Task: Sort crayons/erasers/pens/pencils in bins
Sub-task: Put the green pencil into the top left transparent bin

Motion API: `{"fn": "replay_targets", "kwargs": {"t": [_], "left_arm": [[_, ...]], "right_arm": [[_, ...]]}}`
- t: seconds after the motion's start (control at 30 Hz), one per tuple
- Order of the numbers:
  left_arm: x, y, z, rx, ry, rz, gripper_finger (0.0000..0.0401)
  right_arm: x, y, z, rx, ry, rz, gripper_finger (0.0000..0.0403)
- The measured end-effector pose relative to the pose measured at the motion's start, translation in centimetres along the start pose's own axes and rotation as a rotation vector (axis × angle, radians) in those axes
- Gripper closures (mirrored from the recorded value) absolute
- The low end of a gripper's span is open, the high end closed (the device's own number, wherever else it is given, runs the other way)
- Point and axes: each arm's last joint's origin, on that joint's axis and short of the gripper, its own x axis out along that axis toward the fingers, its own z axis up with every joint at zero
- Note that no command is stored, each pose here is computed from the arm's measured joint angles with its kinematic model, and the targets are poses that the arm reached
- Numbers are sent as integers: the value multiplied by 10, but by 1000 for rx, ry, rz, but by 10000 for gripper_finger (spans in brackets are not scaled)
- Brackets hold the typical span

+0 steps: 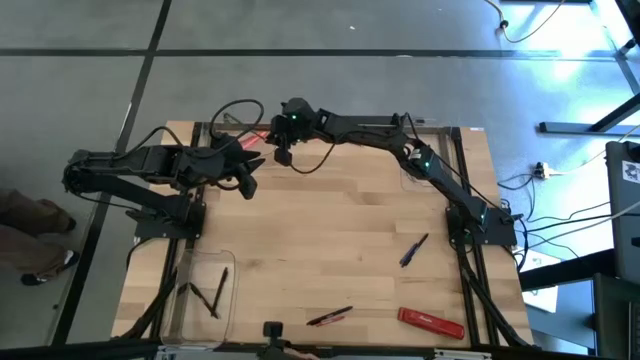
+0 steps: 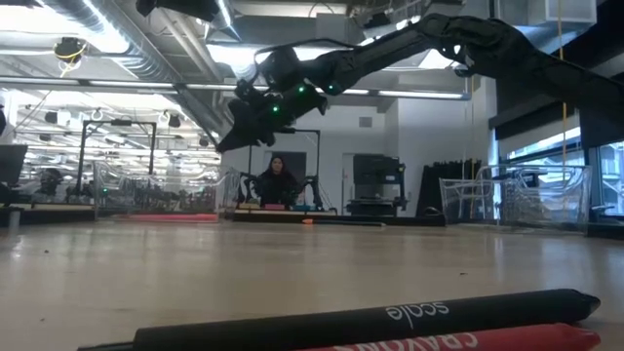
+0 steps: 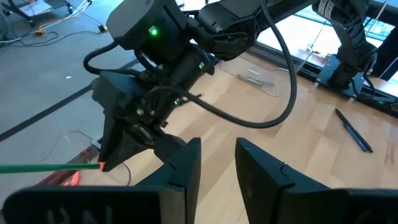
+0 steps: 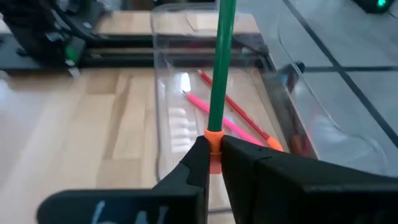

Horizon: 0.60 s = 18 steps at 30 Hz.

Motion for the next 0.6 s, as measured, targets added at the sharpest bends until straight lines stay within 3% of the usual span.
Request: {"fn": "replay_targets", "kwargs": {"t": [0.6], "left_arm": [[0,0,0,25,0,0,309]], "right_arm": [[1,6,-7,7,84,-8,372]]}}
